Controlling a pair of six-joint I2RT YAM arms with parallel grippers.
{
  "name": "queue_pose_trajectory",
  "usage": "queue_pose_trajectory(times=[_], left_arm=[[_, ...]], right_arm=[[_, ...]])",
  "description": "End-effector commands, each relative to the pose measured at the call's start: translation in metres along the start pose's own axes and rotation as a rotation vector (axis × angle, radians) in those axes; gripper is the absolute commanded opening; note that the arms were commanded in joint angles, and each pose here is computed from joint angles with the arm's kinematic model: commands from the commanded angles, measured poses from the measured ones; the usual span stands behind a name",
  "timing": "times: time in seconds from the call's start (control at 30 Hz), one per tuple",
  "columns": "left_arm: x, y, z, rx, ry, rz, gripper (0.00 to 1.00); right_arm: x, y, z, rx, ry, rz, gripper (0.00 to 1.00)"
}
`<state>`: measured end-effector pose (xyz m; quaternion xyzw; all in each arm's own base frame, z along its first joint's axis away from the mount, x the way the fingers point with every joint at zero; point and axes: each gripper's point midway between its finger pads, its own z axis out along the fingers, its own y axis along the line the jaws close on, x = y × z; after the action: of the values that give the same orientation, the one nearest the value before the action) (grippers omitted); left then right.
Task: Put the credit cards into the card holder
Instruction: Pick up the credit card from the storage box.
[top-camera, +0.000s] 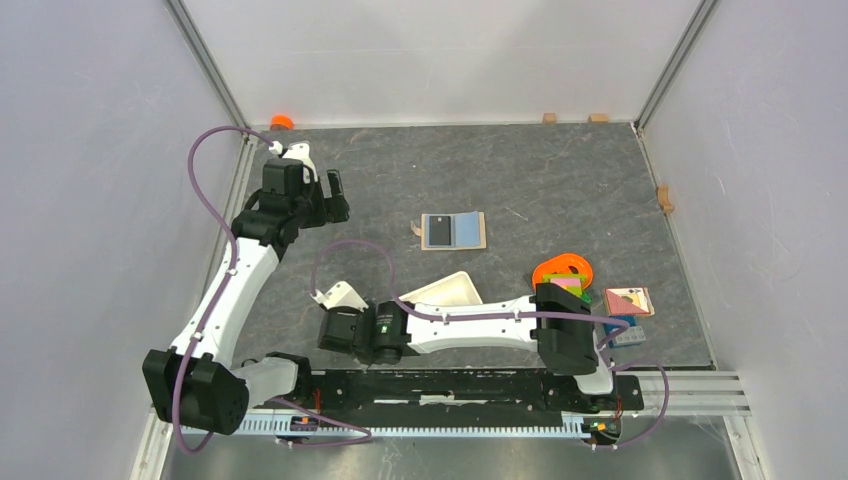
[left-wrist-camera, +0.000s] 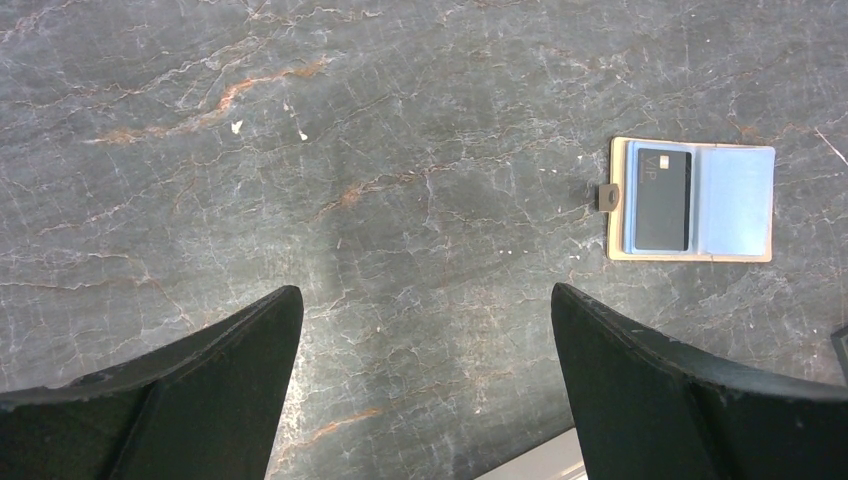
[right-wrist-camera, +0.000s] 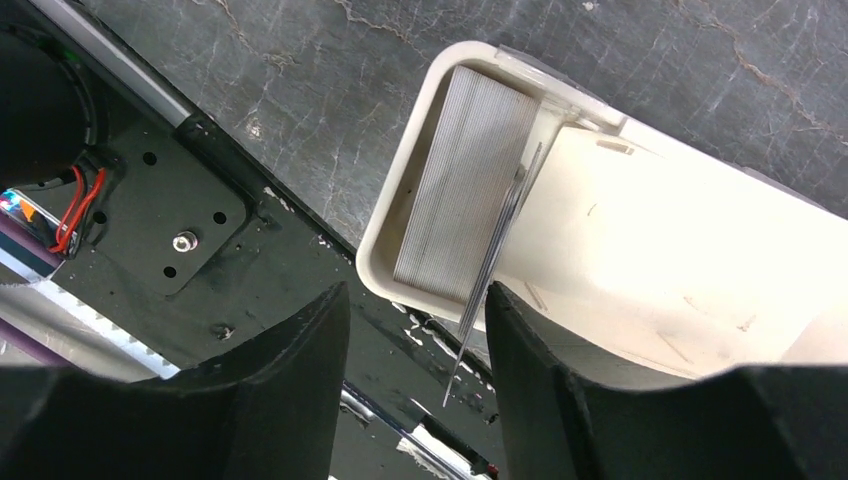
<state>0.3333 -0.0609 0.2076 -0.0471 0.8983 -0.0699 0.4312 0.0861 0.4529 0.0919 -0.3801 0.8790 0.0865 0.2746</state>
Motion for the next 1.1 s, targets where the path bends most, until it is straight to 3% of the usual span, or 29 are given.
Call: queue_pose_trajectory(times=[0.0, 0.27, 0.37, 0.43, 0.7, 0.97, 1.07], left_arm=[[-0.011, 0.004, -0.005, -0.014, -0.049, 0.023, 1.0], [-0.01, 0.004, -0.004, -0.015, -0.045, 0.024, 1.0], [-0.01, 0.005, -0.004, -0.019, -0.046, 0.025, 1.0], [-0.01, 0.005, -0.004, -0.018, -0.044, 0.025, 1.0], [-0.009, 0.005, -0.004, -0.016, -0.042, 0.026, 1.0], [-0.009, 0.005, -0.004, -0.016, -0.044, 0.025, 1.0], [-0.01, 0.005, -0.004, -0.017, -0.045, 0.025, 1.0]], right_arm=[[-0.021, -0.003, -0.022, -0.022, -0.084, 0.065, 0.56], [-0.023, -0.01, -0.029, -0.022, -0.102, 0.083, 0.5], [-0.021, -0.011, -0.028, -0.023, -0.097, 0.086, 0.4], [-0.017, -0.011, -0.027, -0.023, -0.09, 0.085, 0.39], [-0.007, -0.019, -0.007, -0.035, -0.067, 0.11, 0.63], [-0.03, -0.024, -0.002, -0.035, -0.107, 0.123, 0.68], [-0.045, -0.035, -0.003, -0.034, -0.138, 0.145, 0.64]])
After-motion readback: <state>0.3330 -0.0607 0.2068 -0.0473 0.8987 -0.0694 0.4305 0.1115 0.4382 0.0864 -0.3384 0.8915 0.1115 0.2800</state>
